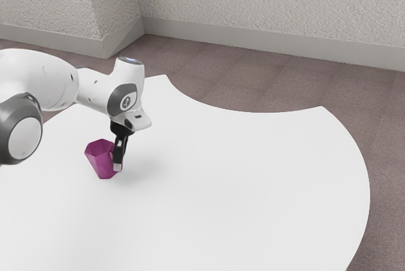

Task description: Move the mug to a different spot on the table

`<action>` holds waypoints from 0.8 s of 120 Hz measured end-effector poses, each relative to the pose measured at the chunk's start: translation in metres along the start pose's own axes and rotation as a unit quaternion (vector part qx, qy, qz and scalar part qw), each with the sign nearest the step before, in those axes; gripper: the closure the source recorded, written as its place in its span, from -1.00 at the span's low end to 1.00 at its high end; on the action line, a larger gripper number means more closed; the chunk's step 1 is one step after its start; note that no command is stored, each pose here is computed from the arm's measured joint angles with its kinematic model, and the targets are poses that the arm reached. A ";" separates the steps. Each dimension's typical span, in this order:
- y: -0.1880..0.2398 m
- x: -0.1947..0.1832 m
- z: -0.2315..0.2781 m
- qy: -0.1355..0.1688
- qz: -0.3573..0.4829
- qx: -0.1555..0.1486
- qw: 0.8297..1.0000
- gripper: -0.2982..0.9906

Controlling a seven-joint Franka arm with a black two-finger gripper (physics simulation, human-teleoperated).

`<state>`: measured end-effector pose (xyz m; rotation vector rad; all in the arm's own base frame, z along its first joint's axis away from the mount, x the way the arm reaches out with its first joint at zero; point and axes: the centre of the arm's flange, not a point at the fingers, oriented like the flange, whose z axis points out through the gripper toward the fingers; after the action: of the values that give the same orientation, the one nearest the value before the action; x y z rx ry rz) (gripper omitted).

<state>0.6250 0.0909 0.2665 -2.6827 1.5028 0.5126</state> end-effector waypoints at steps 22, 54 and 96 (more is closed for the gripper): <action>0.000 0.001 0.000 0.002 0.002 0.002 1.000 -0.06; 0.000 0.002 -0.001 0.003 0.004 0.005 1.000 0.30; 0.002 0.012 -0.012 -0.001 0.007 0.014 1.000 0.42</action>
<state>0.6321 0.0777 0.2751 -2.6527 1.5192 0.4906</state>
